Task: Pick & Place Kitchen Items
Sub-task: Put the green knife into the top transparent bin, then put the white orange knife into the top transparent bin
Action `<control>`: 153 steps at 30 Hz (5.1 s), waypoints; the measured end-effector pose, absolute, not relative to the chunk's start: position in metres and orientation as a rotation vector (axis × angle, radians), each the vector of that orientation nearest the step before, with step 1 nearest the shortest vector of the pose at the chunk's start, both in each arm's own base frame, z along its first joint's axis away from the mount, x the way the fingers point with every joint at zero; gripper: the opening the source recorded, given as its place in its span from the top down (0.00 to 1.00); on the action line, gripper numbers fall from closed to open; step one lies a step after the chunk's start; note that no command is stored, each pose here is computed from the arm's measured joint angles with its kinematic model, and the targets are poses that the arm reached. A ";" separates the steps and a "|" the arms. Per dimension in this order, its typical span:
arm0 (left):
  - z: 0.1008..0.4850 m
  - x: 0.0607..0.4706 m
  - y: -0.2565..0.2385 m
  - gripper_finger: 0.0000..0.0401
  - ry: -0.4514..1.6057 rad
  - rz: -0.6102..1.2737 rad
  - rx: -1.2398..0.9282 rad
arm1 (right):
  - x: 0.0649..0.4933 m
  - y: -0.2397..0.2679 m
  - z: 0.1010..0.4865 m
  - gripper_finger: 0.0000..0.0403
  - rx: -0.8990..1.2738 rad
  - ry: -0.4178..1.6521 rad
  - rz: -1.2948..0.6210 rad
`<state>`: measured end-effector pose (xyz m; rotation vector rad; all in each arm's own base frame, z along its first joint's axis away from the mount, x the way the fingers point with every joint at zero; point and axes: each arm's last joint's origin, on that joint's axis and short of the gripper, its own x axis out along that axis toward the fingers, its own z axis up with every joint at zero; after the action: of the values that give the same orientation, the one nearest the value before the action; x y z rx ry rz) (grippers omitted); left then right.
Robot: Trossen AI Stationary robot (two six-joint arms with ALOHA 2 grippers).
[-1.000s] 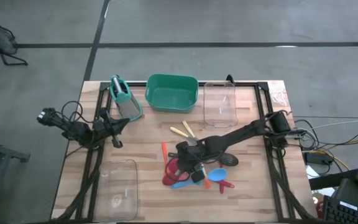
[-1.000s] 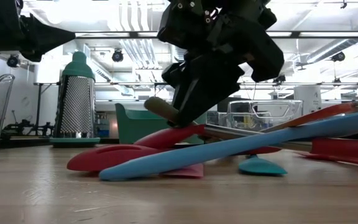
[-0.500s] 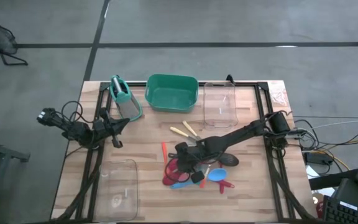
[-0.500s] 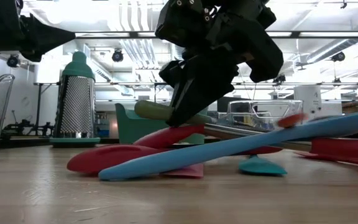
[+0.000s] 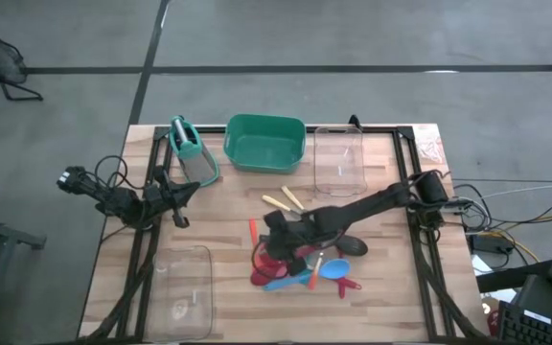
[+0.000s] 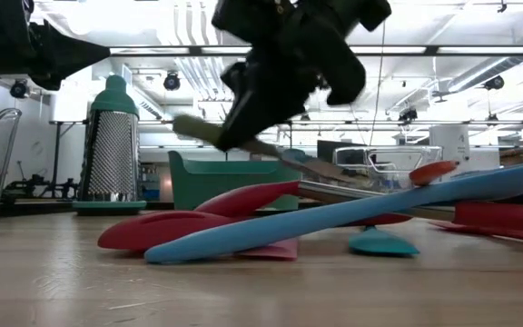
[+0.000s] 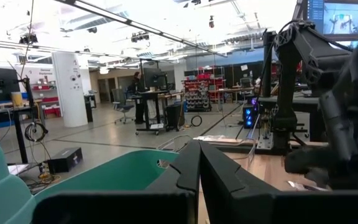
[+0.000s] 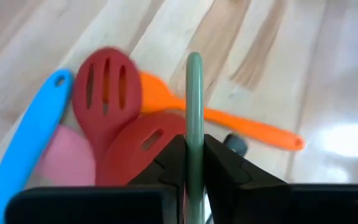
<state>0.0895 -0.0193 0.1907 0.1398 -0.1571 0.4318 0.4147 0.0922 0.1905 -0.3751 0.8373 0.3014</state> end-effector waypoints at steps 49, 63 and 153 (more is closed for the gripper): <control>0.189 0.090 -0.020 0.97 -0.137 0.429 0.156 | 0.355 -0.055 0.267 0.92 -0.177 0.901 -0.871; 0.189 0.090 -0.020 0.97 -0.137 0.429 0.156 | 0.319 -0.116 0.232 0.90 -0.056 1.019 -1.145; 0.188 0.090 -0.020 0.97 -0.137 0.429 0.156 | 0.372 0.007 0.232 0.61 -0.125 0.760 -0.277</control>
<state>0.0901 -0.0196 0.1884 0.1561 -0.1366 0.4292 0.3722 0.0074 0.2324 -0.1254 0.7599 -0.2772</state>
